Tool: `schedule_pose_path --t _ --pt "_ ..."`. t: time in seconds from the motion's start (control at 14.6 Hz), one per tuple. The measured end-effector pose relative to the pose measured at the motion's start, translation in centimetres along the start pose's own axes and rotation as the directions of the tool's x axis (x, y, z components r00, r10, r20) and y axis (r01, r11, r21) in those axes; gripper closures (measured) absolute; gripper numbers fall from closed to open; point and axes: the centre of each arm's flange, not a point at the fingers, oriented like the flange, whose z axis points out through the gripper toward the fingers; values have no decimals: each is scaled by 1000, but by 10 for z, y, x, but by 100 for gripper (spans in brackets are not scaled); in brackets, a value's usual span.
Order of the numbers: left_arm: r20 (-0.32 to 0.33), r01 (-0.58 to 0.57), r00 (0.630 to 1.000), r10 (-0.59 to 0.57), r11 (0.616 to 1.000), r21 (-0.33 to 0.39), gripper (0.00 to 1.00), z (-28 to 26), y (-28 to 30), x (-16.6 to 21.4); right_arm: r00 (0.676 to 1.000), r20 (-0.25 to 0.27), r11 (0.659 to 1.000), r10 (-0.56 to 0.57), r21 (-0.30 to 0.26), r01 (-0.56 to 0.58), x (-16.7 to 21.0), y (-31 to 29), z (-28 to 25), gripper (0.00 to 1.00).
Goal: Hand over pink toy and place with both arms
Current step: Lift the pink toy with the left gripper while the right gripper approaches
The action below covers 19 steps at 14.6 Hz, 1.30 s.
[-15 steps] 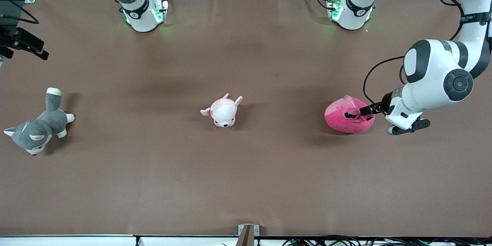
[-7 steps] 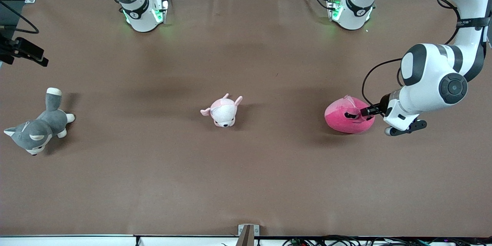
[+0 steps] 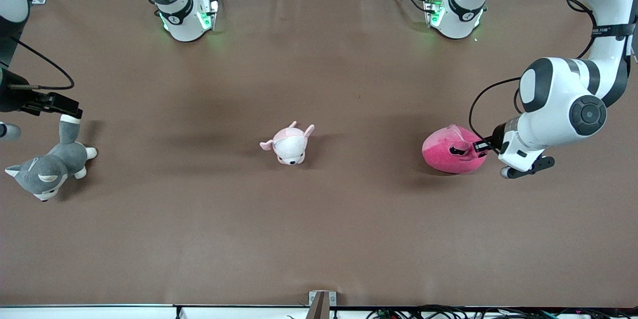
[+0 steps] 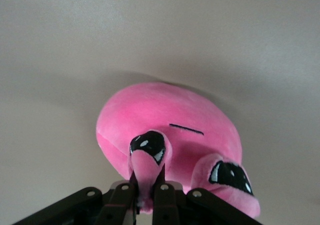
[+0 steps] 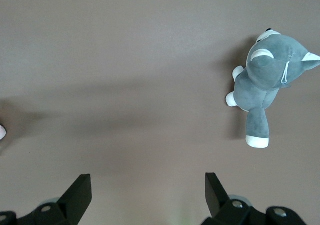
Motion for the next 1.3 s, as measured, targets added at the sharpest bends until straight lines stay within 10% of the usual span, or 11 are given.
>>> schedule_pose_path --t 0.27,0.89,1.3 --pt "17 26 1000 -26 1000 2 90 -56 41 -16 976 14 976 219 -1 -219 -1 -9 1 0" --pt "-69 31 997 -41 990 -135 90 -186 241 -165 789 151 788 595 82 -610 -50 -229 -7 0" --pt "-69 -53 997 40 979 -194 90 -173 347 -277 646 156 630 747 144 -763 -99 -344 -19 0"
